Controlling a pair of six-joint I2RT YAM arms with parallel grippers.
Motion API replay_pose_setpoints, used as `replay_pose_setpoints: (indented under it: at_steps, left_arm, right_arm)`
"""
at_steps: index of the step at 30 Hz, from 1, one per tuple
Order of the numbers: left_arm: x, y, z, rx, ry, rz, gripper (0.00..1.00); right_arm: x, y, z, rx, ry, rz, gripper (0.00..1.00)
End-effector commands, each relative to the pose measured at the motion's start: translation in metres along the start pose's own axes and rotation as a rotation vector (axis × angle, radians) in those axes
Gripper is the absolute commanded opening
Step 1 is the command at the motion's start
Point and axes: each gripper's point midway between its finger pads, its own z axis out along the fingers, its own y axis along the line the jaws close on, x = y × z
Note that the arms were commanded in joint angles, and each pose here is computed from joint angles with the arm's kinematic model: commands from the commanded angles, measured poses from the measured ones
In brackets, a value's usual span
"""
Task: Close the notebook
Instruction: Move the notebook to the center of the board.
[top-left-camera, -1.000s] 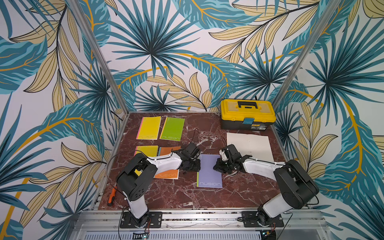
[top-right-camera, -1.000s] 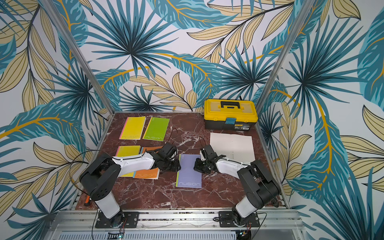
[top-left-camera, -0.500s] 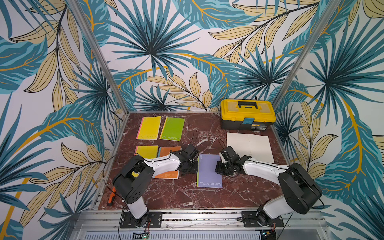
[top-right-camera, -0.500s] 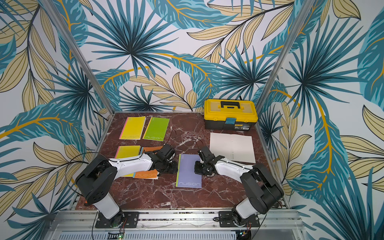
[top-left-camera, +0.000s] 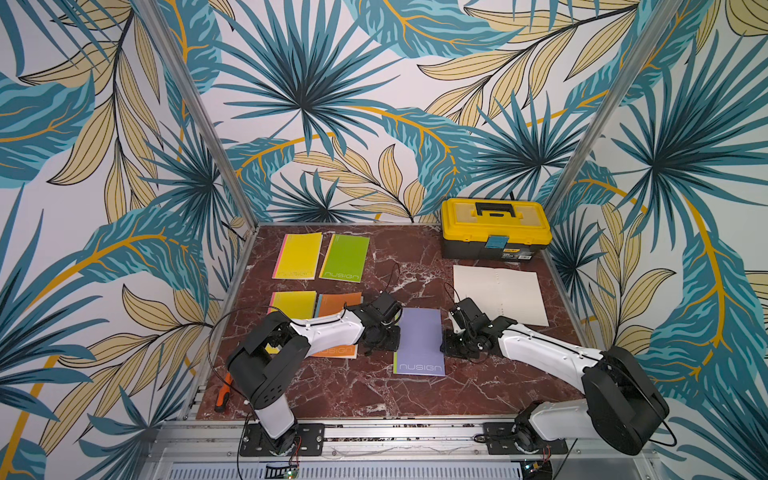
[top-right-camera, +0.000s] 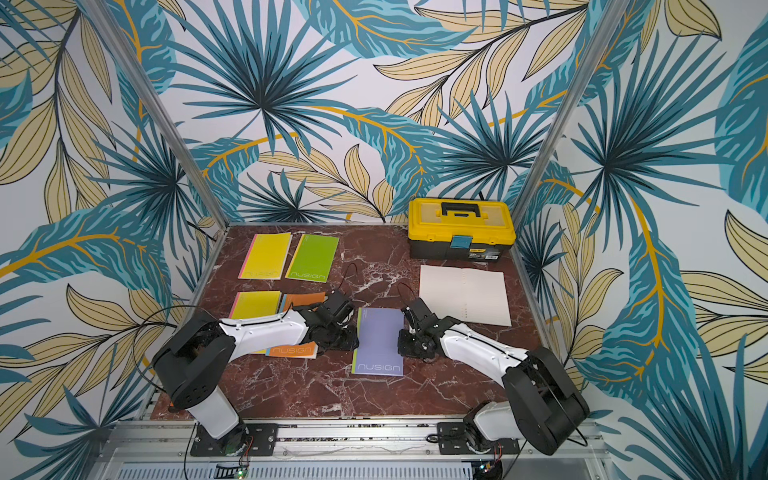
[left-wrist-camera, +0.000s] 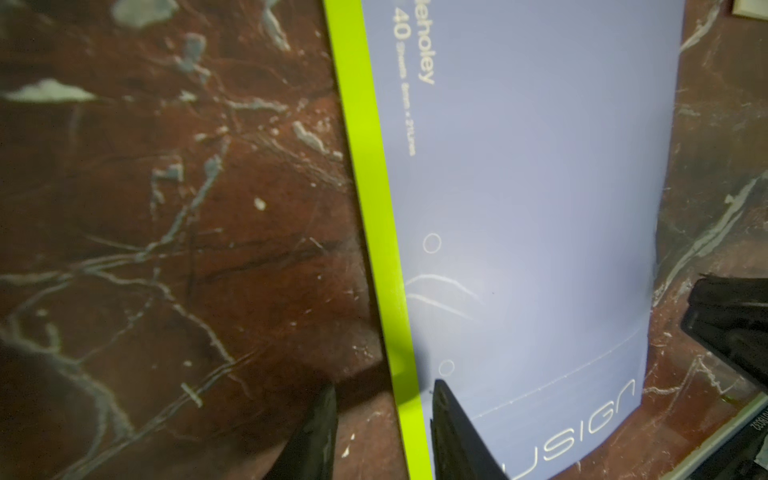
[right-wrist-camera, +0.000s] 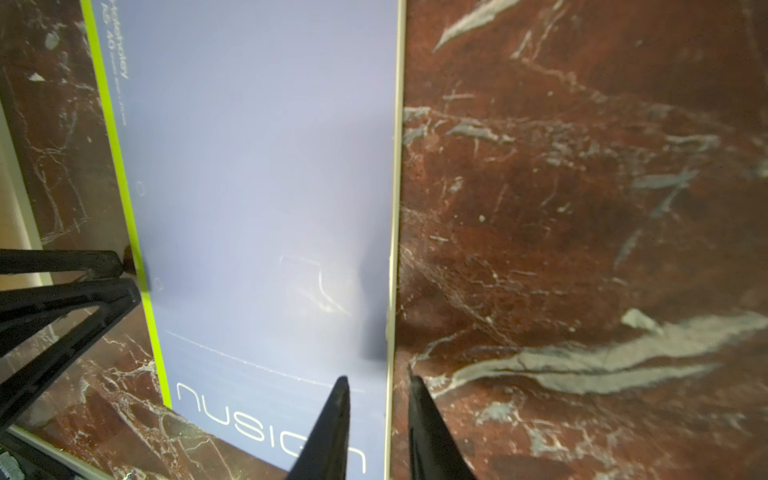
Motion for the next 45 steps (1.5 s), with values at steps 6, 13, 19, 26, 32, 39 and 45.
replay_pose_setpoints:
  at_steps: [6, 13, 19, 26, 32, 39, 45]
  left_arm:
    - [0.012, 0.003, 0.007, -0.035, 0.04, -0.003, 0.39]
    - [0.013, 0.003, 0.01, -0.043, 0.052, -0.004, 0.37]
    - [0.009, 0.003, 0.015, -0.048, 0.051, -0.004, 0.33]
    - [-0.004, 0.002, 0.023, -0.071, 0.047, 0.005, 0.33]
    - [-0.021, 0.015, 0.025, -0.086, 0.039, -0.014, 0.33]
    - [-0.047, 0.027, 0.022, -0.076, 0.019, -0.017, 0.33]
    - [-0.075, 0.032, 0.027, -0.07, 0.012, -0.003, 0.33]
  right_arm:
    - [0.016, -0.002, 0.01, 0.027, 0.066, -0.021, 0.26]
    - [0.02, -0.001, 0.02, 0.047, 0.091, -0.021, 0.2]
    - [0.017, 0.004, 0.026, 0.034, 0.089, -0.004, 0.18]
    - [0.004, 0.009, 0.034, 0.048, 0.067, 0.024, 0.16]
    - [-0.014, 0.014, 0.039, 0.072, 0.038, 0.028, 0.16]
    - [-0.046, 0.029, 0.053, 0.056, 0.046, 0.025, 0.16]
    - [-0.076, 0.039, 0.063, 0.056, 0.038, 0.023, 0.16]
